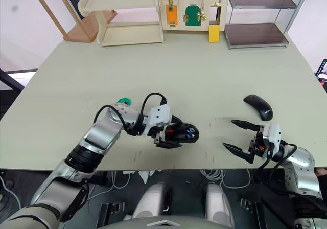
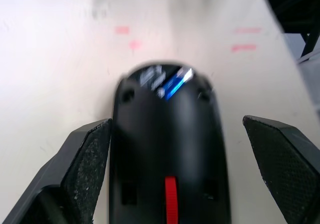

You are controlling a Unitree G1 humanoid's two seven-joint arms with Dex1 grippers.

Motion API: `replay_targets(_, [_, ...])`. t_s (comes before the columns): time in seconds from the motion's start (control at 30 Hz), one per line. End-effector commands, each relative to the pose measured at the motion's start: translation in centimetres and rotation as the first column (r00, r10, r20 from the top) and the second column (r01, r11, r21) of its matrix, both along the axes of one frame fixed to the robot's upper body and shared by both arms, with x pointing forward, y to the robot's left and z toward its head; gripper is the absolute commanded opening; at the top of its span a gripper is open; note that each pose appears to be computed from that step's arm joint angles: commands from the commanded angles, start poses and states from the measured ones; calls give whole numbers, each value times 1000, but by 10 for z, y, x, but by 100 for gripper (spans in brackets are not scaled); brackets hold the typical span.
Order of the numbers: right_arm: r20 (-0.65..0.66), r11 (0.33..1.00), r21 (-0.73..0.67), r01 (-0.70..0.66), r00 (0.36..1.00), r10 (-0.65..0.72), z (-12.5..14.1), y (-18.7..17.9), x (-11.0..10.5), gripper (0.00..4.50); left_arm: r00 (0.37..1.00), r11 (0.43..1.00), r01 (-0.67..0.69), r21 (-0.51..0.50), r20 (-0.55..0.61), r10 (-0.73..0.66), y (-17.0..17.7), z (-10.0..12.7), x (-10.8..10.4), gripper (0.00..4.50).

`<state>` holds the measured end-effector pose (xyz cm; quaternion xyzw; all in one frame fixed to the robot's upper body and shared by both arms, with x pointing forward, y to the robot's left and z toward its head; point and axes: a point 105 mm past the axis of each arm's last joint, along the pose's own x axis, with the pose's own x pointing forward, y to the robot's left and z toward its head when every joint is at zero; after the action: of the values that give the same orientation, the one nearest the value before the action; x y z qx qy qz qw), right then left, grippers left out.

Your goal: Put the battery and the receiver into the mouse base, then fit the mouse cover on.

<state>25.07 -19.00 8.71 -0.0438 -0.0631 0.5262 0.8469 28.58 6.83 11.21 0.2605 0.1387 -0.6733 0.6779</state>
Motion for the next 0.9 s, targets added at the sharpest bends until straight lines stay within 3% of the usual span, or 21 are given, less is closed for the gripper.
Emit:
replay_targets(0.03, [45, 1000, 17, 8, 999, -9, 10, -3, 2, 450, 999, 998, 24, -59, 45, -22, 2, 25, -5, 441])
replay_targets(0.2, [46, 1000, 22, -2, 999, 1, 11, 0, 4, 450, 996, 992, -48, -118, 74, 57, 16, 46, -2, 441])
replay_targets(0.37, [51, 999, 32, -13, 999, 11, 12, 3, 5, 450, 971, 942, -207, -265, 64, 231, 43, 63, 9, 441])
replay_targets(0.7, [59, 998, 42, -35, 998, 32, 12, 6, 10, 450, 908, 875, -378, -303, 63, 415, 129, 60, 26, 441])
replay_targets(0.8, [62, 998, 44, -38, 997, 35, 13, 8, 10, 450, 912, 879, -403, -256, -36, 408, 146, 52, 17, 441])
replay_targets(0.9, [67, 998, 50, -39, 997, 35, 13, 9, 9, 450, 908, 873, -391, -290, 33, 417, 157, 53, 23, 441])
